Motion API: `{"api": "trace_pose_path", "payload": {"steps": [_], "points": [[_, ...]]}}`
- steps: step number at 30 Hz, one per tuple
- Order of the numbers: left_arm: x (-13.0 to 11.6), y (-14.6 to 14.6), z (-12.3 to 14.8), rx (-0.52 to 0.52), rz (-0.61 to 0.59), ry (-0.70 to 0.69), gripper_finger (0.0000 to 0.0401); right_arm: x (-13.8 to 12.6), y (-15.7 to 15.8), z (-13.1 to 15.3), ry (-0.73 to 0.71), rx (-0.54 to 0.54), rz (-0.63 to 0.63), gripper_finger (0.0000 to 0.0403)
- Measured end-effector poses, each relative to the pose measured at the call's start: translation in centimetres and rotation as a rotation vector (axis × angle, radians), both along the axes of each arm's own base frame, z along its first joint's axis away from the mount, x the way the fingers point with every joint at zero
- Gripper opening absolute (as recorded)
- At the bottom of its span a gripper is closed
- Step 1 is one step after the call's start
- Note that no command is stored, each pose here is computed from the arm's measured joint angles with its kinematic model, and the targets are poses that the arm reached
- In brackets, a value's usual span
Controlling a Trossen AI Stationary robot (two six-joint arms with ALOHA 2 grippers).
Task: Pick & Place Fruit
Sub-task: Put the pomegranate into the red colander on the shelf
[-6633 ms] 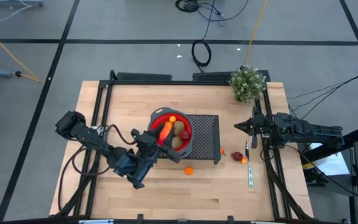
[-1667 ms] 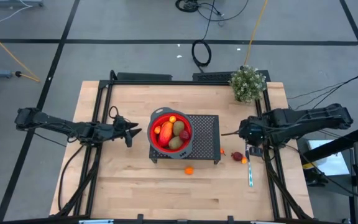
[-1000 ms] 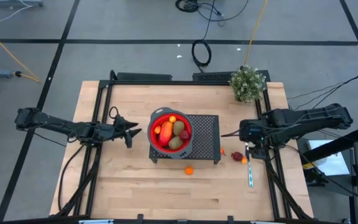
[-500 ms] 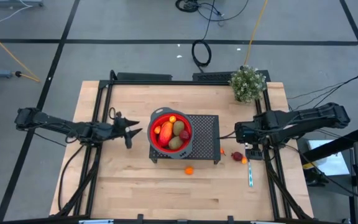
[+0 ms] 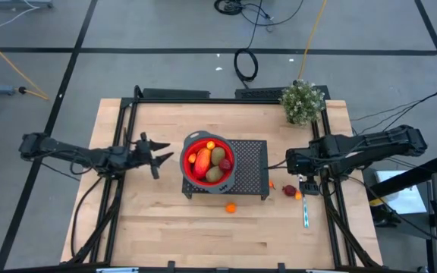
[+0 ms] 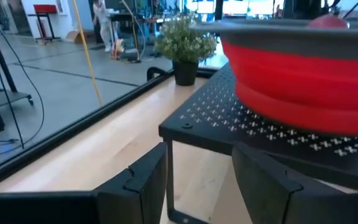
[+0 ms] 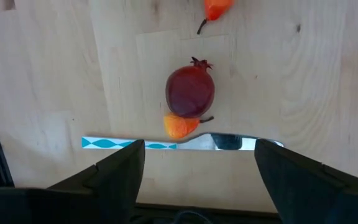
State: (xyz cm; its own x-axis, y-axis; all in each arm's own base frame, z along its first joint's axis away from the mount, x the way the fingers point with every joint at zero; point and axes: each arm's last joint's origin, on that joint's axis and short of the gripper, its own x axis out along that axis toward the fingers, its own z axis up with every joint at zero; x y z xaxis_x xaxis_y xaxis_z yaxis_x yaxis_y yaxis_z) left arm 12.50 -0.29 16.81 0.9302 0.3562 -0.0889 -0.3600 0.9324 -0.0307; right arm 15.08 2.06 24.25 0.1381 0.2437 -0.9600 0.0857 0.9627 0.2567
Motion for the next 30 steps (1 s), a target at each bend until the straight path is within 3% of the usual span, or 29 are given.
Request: {"api": "trace_pose_path", "payload": {"steps": [7, 20, 30], "points": [[-0.7, 0.1, 0.4, -0.001, -0.001, -0.027, 0.0180, 0.0, 0.0, 0.0, 0.000, 0.000, 0.000, 0.0295], [-2.6, 0.3, 2.0, 0.032, -0.003, 0.077, 0.0180, 0.4, -0.1, 0.0, -0.042, -0.051, -0.010, 0.0295], [-3.3, 0.4, 1.0, 0.027, -0.003, 0.104, 0.0180, 0.6, 0.0, -1.5, -0.066, -0.027, -0.019, 0.0295]]}}
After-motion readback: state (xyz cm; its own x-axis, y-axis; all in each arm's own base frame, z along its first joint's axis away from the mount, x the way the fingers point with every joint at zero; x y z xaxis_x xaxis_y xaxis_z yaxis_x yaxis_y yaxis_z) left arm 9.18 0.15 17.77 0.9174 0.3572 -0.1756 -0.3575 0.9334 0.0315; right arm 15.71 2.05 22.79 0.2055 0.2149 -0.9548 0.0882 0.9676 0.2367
